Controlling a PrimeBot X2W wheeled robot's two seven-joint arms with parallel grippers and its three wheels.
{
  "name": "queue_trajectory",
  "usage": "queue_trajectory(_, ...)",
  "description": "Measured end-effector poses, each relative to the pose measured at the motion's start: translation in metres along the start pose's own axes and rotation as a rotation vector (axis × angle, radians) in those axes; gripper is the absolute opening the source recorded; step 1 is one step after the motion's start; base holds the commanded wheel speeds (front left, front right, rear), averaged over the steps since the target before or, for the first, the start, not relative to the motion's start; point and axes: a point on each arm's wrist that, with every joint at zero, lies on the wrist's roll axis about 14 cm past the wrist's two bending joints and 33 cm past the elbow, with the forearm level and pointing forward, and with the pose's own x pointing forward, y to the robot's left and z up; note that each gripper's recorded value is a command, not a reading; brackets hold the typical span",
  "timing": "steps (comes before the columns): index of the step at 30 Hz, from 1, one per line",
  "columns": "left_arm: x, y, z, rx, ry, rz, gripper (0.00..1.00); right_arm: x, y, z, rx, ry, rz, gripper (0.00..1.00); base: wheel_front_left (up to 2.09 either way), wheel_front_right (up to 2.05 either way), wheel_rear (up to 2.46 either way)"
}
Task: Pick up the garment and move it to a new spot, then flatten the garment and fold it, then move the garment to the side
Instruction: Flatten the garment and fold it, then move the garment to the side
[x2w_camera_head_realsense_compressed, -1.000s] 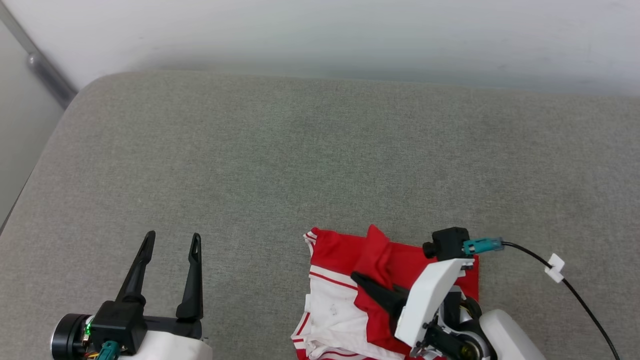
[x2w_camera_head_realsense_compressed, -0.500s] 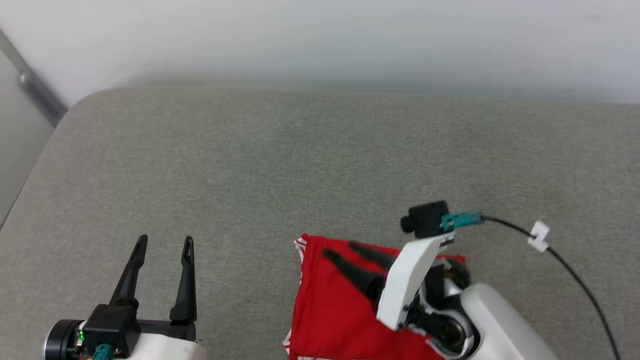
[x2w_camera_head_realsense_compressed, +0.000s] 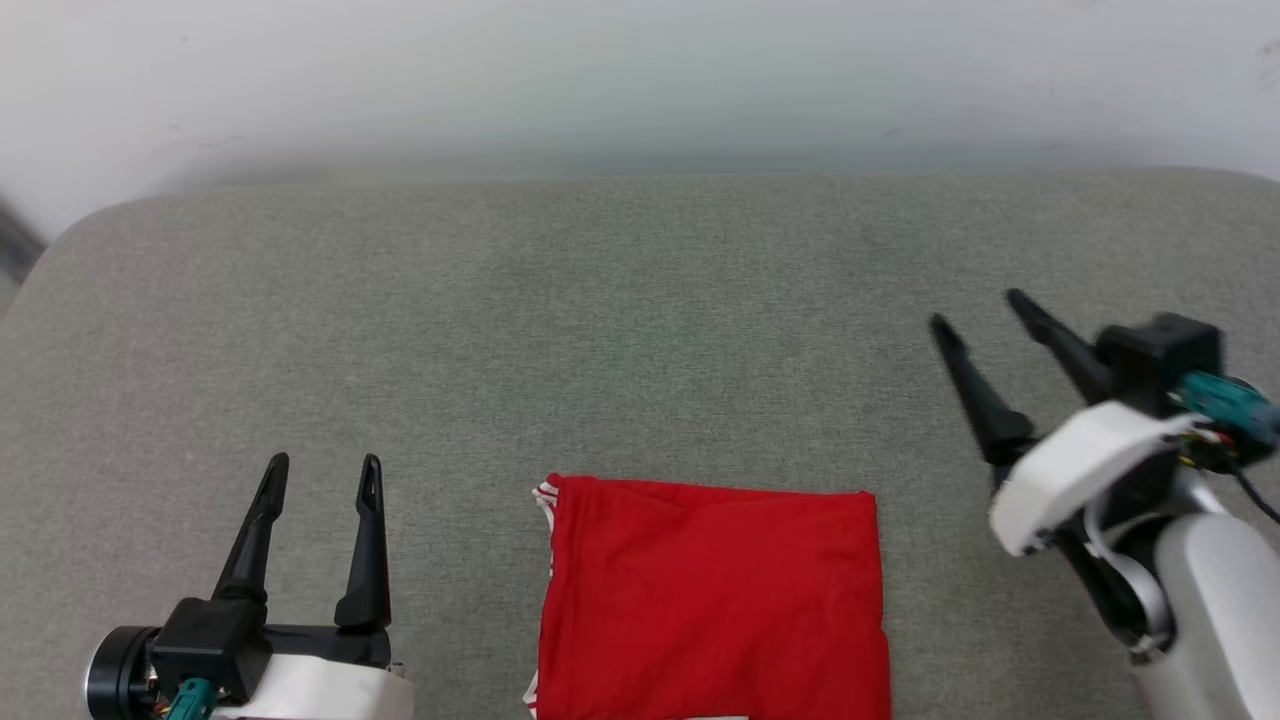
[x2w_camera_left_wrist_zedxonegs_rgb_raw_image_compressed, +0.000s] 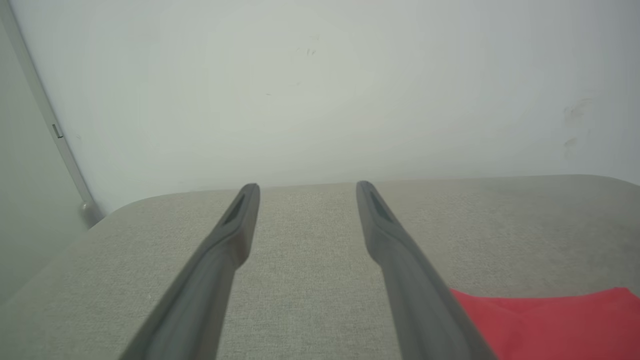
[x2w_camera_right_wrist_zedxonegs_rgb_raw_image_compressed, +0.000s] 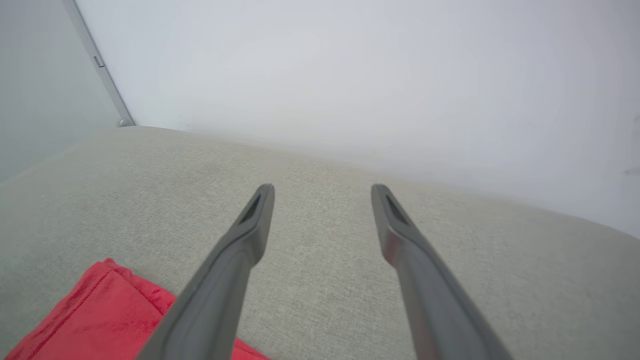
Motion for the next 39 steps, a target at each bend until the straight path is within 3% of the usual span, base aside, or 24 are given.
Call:
queue_trajectory(7,0.006,-0.005,0.005,-0.037,-0.022,-0.012,1.00,-0.046,-0.050,0.019,-0.055,-0.178,-0.169,1.00,0.00,0.00,0.00)
queue_trajectory(15,0.007,-0.011,0.005,-0.057,-0.025,-0.027,1.00,-0.082,-0.049,0.023,-0.055,-0.307,-0.256,1.00,0.00,0.00,0.00)
queue_trajectory(24,0.001,-0.019,-0.004,-0.063,0.007,-0.048,1.00,-0.092,-0.035,0.002,-0.014,-0.280,-0.283,1.00,0.00,0.00,0.00)
queue_trajectory(39,-0.001,-0.016,-0.001,-0.062,-0.001,-0.040,1.00,-0.087,-0.029,0.000,-0.013,-0.261,-0.264,1.00,0.00,0.00,0.00)
